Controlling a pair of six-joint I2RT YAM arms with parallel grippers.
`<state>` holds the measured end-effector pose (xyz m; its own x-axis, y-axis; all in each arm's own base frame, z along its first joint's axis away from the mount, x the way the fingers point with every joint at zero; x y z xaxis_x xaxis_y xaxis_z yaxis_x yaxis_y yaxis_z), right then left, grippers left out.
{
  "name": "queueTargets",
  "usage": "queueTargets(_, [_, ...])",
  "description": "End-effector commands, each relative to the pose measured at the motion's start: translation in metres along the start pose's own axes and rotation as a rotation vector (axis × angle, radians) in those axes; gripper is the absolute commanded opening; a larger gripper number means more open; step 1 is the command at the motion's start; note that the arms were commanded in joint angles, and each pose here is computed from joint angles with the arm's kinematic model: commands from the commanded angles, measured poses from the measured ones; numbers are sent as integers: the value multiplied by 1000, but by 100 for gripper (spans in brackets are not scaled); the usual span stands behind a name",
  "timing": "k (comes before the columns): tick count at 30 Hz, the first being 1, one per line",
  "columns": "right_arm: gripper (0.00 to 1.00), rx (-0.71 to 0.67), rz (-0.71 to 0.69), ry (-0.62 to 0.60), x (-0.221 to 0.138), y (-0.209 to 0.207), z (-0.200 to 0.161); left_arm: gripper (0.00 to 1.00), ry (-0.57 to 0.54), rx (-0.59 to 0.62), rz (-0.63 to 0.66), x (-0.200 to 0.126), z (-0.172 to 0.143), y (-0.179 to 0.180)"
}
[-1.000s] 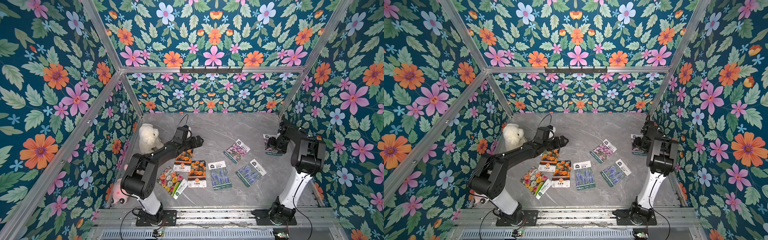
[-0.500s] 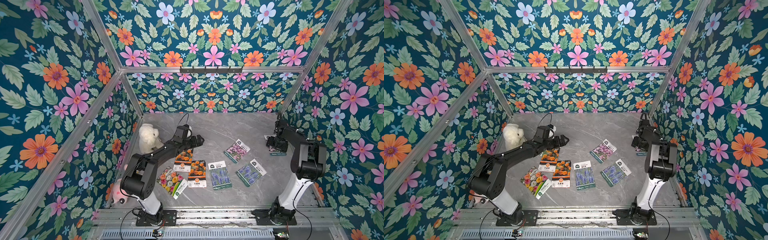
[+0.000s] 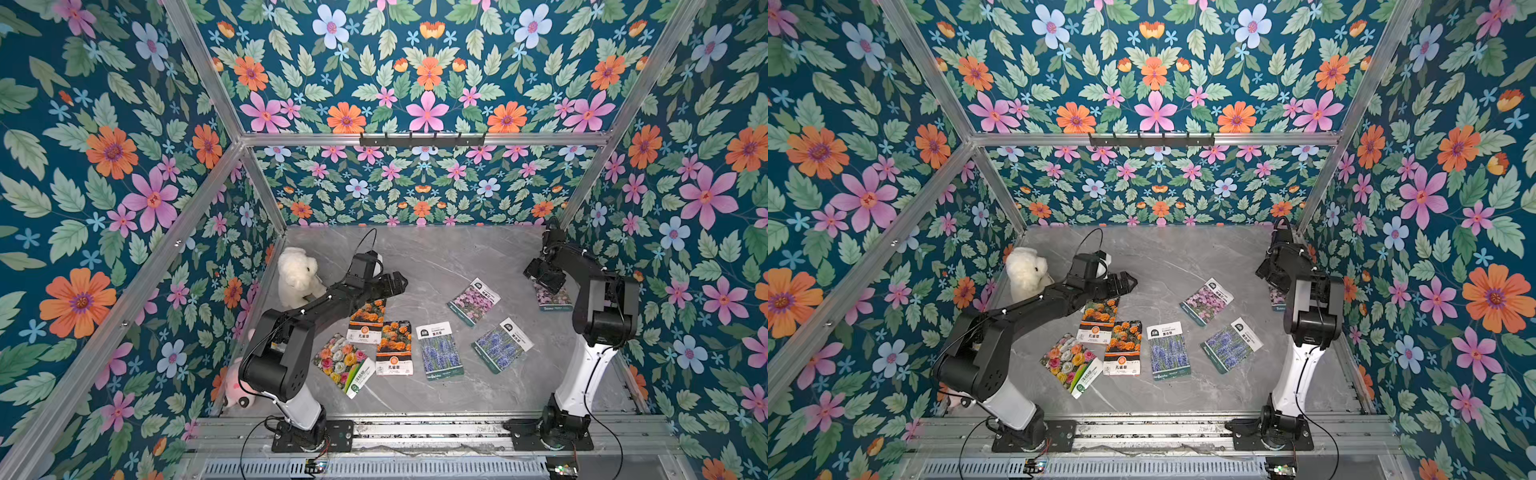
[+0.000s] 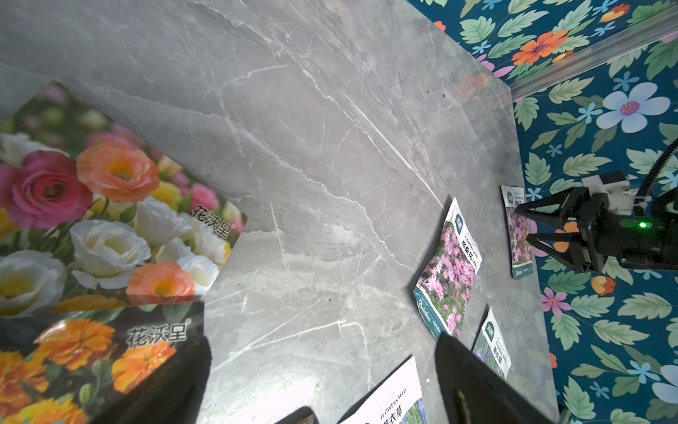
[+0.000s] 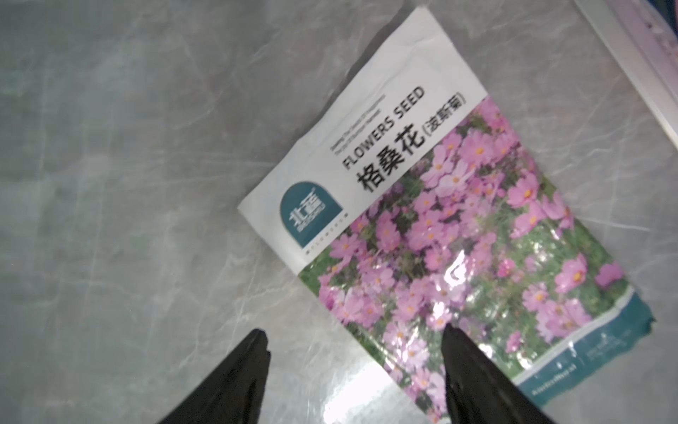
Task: Arrange the seed packets in a row
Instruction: Move the seed packet to the center of the board.
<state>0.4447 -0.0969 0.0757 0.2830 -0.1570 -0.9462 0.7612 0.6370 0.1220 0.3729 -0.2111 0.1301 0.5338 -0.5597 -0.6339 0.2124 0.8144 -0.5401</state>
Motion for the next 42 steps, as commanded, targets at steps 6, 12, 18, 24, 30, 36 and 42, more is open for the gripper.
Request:
queueTargets(6, [74, 150, -33, 80, 10, -14, -12, 100, 4, -3, 7, 3, -2, 3])
queueTargets(12, [68, 197, -53, 115, 21, -26, -18, 100, 9, -4, 11, 3, -2, 4])
queueTargets(18, [68, 163, -115, 90, 25, -43, -7, 100, 13, -3, 22, 2, -3, 5])
queueTargets(24, [68, 113, -132, 73, 30, -54, 4, 100, 13, -4, 22, 3, -2, 5])
queueTargets(30, [69, 74, -115, 50, 25, -50, 10, 100, 11, -9, 16, 3, -1, 4])
queueTargets(36, [74, 31, -77, -20, -13, -27, 16, 100, 7, -3, 8, 4, 3, 1])
queueTargets(42, [80, 10, 58, -35, -59, -1, -2, 100, 6, 13, -26, 10, 12, -10])
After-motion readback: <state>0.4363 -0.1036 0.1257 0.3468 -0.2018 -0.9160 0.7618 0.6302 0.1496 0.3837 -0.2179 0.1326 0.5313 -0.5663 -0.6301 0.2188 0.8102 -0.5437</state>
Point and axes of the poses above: each gripper's point midway between its finger pads, its own x axis out along the fingers, its own y axis along the line the jaws close on, z = x × y, the point moved 3 cm from there along -x, back along the fingers, and after that the axes turned 5 degrees about x, right-handed, at the moved point
